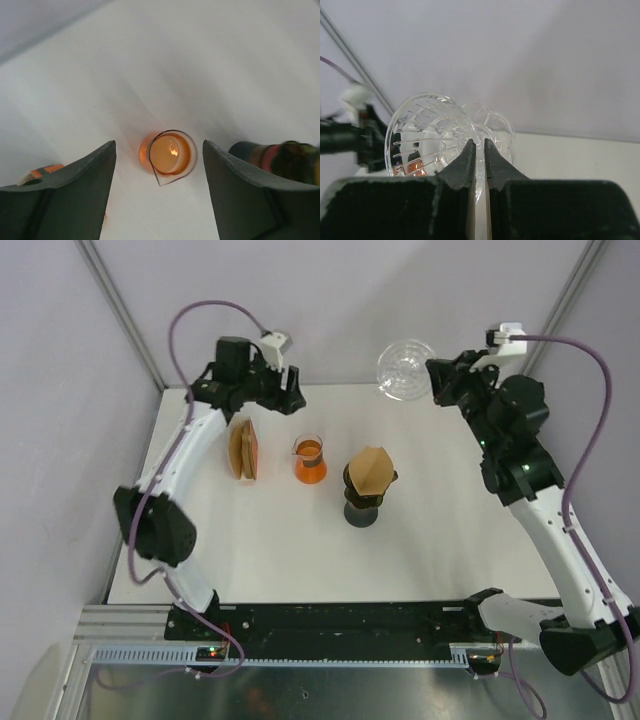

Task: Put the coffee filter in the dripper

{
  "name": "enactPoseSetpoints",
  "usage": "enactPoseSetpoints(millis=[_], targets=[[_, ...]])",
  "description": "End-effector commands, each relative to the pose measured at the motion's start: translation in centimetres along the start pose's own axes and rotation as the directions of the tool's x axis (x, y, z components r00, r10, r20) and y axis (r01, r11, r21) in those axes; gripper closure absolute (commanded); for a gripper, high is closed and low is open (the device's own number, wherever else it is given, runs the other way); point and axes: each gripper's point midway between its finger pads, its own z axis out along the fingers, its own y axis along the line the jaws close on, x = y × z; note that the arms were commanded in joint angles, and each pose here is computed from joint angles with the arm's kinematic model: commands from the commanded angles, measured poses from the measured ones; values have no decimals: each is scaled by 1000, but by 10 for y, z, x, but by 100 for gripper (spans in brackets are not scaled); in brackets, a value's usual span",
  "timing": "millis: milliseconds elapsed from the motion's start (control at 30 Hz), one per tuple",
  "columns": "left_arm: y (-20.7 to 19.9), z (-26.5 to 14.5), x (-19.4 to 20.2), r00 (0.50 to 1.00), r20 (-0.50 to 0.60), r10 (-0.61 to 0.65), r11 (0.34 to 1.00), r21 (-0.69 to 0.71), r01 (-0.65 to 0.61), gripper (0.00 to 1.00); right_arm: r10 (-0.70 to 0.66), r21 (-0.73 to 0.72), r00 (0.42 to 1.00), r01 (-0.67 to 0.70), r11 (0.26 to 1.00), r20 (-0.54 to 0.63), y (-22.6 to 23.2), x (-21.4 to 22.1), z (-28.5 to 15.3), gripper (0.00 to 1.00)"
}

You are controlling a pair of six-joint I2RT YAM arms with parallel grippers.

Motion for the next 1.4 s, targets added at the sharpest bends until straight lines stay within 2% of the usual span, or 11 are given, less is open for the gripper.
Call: enactPoseSetpoints(millis=[0,200,333,467,833,1000,1233,1367], targets=[[26,45,42,993,-116,-9,1000,-22,6,27,-9,29,999,8,1000,50,-10,-18,-18,100],[29,84,79,978,-210,4,1000,-2,-4,30,-12,63,1000,10,998,22,-25,-7,-30,100],[27,97,102,965,-262,4,1000,16,0,38,-8,69,1000,8,998,8,-30,-2,-32,100],[23,100,118,956,-292,2,999,47,12,47,-7,73,1000,7,997,-2,-34,2,-32,100],[18,92,135,947,-318,51,996,87,-24,51,-4,91,1000,6,996,-25,-43,11,-30,100],[15,94,141,944,-324,67,993,118,-30,65,-2,73,1000,5,997,-29,-40,12,-31,100],[6,84,143,941,-304,149,978,189,-93,96,-7,59,1000,9,998,-28,-38,10,-35,100],[0,69,148,934,-298,197,965,226,-131,100,-7,43,1000,8,999,-27,-35,9,-35,100]])
